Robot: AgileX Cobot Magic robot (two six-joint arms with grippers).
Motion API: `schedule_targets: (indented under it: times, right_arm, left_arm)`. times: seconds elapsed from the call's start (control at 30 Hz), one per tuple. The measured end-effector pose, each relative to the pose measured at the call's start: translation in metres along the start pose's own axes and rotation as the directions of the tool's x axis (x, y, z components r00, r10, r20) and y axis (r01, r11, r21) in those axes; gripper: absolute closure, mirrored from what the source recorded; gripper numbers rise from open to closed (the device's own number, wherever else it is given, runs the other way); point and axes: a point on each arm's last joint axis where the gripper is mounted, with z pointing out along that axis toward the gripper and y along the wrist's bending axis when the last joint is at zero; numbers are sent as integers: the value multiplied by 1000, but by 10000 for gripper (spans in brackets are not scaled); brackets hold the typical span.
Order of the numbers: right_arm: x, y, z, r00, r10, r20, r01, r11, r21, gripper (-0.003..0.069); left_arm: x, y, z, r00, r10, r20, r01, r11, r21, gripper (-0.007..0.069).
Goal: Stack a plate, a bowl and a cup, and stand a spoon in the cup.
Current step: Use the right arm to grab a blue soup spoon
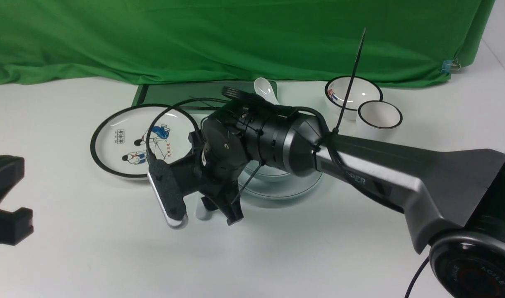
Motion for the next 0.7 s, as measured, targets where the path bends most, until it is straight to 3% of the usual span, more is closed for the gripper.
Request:
schedule_targets:
  times: [0.27, 0.57, 0.7]
  right_arm:
    - [-1, -4, 1, 999, -46, 14, 45, 997, 57, 286]
    - [-2, 2, 12, 995, -104, 11, 104, 994, 42, 287]
    - [-10, 4, 16, 990, -136, 27, 134, 990, 48, 321]
  left_arm:
    - [0, -1, 0, 1000, -19, -4, 19, 1000, 12, 655]
    - [0, -2, 0, 999, -31, -6, 31, 999, 19, 655]
    - [1, -2, 0, 999, -38, -8, 39, 999, 24, 655]
